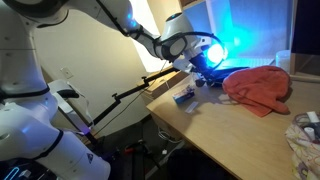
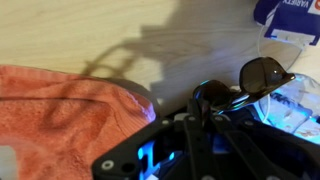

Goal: Fold the sunglasses.

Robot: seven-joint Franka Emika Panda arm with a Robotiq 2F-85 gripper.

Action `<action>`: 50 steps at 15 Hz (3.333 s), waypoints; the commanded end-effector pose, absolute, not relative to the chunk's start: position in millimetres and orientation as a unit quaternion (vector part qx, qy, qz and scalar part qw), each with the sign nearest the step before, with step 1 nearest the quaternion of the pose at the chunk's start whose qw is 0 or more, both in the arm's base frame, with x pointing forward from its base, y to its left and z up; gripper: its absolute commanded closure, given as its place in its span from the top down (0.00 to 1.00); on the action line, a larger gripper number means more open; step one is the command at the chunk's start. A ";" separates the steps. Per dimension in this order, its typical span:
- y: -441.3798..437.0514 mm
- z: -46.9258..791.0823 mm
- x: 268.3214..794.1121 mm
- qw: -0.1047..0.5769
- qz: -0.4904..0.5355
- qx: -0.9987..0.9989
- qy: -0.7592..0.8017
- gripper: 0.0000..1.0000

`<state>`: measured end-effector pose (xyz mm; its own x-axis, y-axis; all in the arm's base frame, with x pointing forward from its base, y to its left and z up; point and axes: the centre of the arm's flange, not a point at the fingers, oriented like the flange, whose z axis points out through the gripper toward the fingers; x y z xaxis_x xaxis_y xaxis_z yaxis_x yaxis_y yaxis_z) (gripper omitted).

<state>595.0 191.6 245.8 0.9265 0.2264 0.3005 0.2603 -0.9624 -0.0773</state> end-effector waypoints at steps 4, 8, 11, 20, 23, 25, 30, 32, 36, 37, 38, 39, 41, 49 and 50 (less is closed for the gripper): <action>156.1 252.3 586.6 0.007 -0.082 -0.991 -0.110 0.01; 139.3 246.3 588.6 -0.059 -0.068 -0.993 -0.074 0.01; 135.3 243.1 588.3 -0.111 -0.063 -0.991 -0.050 0.01; 166.7 224.0 582.1 -0.230 -0.051 -0.972 0.004 0.01; 180.1 206.0 583.6 -0.237 -0.032 -0.971 -0.004 0.01; 188.1 192.6 585.2 -0.250 -0.021 -0.968 -0.010 0.01; 196.7 169.4 590.6 -0.271 0.002 -0.962 -0.016 0.01; 199.8 165.8 593.4 -0.280 0.006 -0.960 -0.017 0.01; 206.3 165.6 595.1 -0.294 0.014 -0.955 -0.021 0.37; 207.6 165.4 595.4 -0.292 0.016 -0.956 -0.022 0.44; 208.7 166.4 595.7 -0.295 0.017 -0.955 -0.020 0.51; 209.6 167.0 596.0 -0.296 0.015 -0.955 -0.019 0.59; 210.3 168.7 596.8 -0.296 0.014 -0.955 -0.018 0.75; 198.4 205.2 593.6 -0.259 0.001 -0.965 -0.025 0.89; 188.3 216.2 595.1 -0.242 0.002 -0.970 -0.028 0.97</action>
<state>599.6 208.5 180.6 0.9990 0.0404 -0.0176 0.0436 -0.8448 0.5334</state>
